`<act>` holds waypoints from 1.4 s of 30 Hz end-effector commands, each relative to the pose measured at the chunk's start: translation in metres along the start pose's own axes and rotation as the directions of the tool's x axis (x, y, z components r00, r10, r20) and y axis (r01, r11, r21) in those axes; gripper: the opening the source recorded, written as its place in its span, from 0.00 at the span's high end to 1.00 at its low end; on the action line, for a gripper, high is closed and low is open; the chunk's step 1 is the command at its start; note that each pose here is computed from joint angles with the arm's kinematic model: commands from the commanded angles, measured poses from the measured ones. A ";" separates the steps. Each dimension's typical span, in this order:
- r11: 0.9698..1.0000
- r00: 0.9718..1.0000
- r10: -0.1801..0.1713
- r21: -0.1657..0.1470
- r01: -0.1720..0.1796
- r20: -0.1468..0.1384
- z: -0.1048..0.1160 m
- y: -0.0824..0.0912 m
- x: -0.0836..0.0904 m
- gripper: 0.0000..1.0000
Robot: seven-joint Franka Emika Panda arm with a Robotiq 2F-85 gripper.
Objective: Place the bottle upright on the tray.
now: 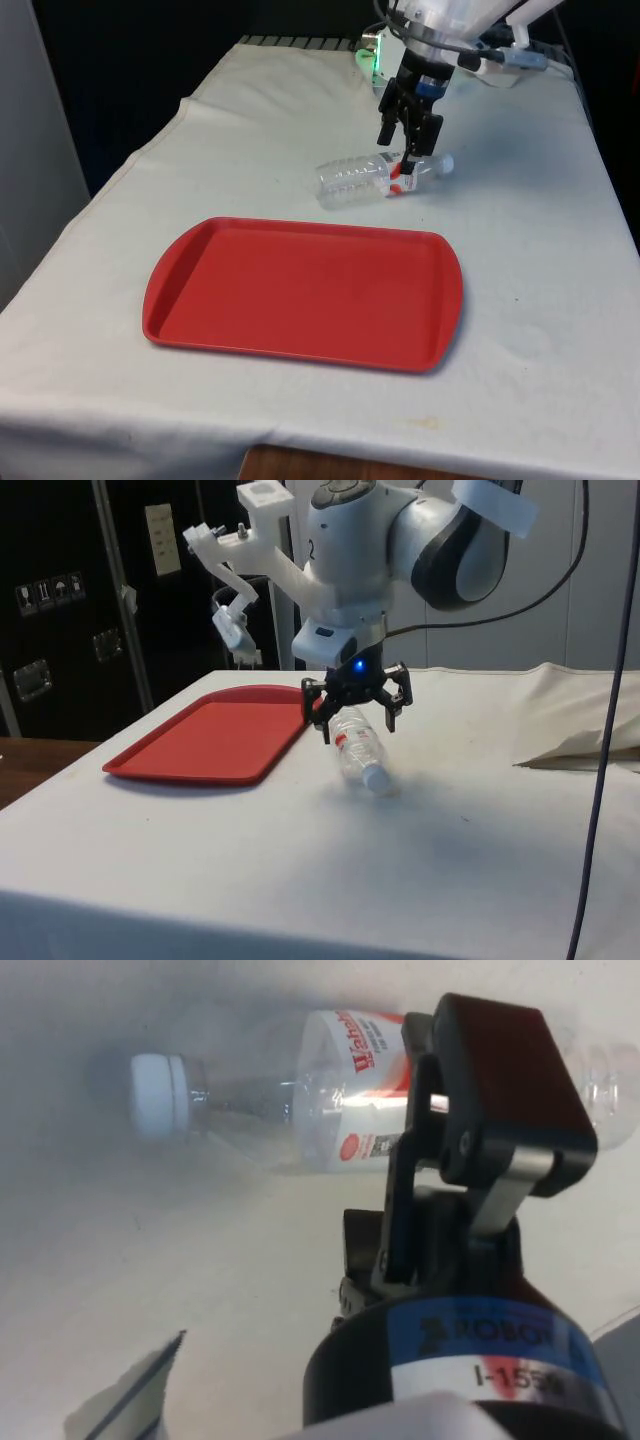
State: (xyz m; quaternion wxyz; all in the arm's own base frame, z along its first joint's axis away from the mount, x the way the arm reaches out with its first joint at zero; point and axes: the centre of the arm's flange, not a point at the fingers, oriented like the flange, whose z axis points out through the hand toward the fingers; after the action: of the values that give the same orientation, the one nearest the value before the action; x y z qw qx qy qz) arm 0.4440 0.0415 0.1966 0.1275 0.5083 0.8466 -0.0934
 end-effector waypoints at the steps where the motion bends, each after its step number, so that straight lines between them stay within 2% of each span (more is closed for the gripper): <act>1: 1.000 1.000 0.005 -0.013 -0.005 0.031 -0.005 0.003 -0.005 0.00; 8: 1.000 0.997 0.012 -0.027 -0.010 0.070 -0.006 0.001 -0.002 0.00; 9: 1.000 0.999 0.007 -0.012 -0.006 0.041 0.000 -0.001 0.003 0.00; 10: 1.000 0.997 0.012 -0.028 -0.010 0.075 -0.006 0.001 -0.001 0.00; 14: 0.999 0.995 0.013 -0.032 -0.010 0.098 -0.006 -0.001 0.000 0.00; 16: 0.999 0.993 0.014 -0.034 -0.010 0.115 -0.006 -0.001 0.002 0.00; 17: 1.000 0.996 0.011 -0.018 -0.009 0.089 0.000 -0.004 0.005 0.00; 18: 0.999 0.993 0.013 -0.035 -0.009 0.120 -0.006 -0.002 0.002 0.00; 21: 0.999 0.991 0.016 -0.039 -0.010 0.136 -0.006 -0.003 0.003 0.00; 22: 0.999 0.989 0.017 -0.039 -0.012 0.146 -0.005 -0.004 0.004 0.00; 23: 0.999 0.989 0.017 -0.039 -0.012 0.146 -0.005 -0.004 0.004 0.00; 24: 0.999 0.987 0.018 -0.040 -0.011 0.159 -0.005 -0.004 0.005 0.00; 25: 1.000 0.991 0.012 -0.028 -0.009 0.135 0.000 -0.007 0.007 0.00; 26: 0.999 0.986 0.016 -0.041 -0.009 0.164 -0.005 -0.005 0.005 0.00; 29: 0.999 0.983 0.015 -0.044 -0.007 0.181 -0.005 -0.005 0.007 0.00; 30: 0.999 0.981 0.014 -0.046 -0.006 0.193 -0.004 -0.004 0.008 0.00; 32: 0.999 0.979 0.013 -0.047 -0.004 0.204 -0.004 -0.004 0.010 0.00; 33: 0.999 0.983 0.011 -0.034 -0.005 0.183 0.001 -0.007 0.011 0.00; 34: 0.999 0.978 0.015 -0.048 -0.005 0.209 -0.004 -0.004 0.010 0.00; 36: 0.999 0.974 0.013 -0.050 -0.002 0.225 -0.003 -0.004 0.013 0.00; 40: 0.999 0.969 0.013 -0.054 0.001 0.248 -0.003 -0.003 0.016 0.00; 41: 0.999 0.973 0.009 -0.039 0.000 0.230 0.001 -0.007 0.017 0.00; 42: 0.999 0.967 0.012 -0.054 0.002 0.253 -0.002 -0.004 0.017 0.00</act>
State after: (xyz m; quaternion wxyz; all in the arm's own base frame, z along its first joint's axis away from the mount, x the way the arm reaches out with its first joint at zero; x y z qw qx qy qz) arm 0.4297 0.0530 0.1902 0.2374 0.4924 0.8263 -0.1358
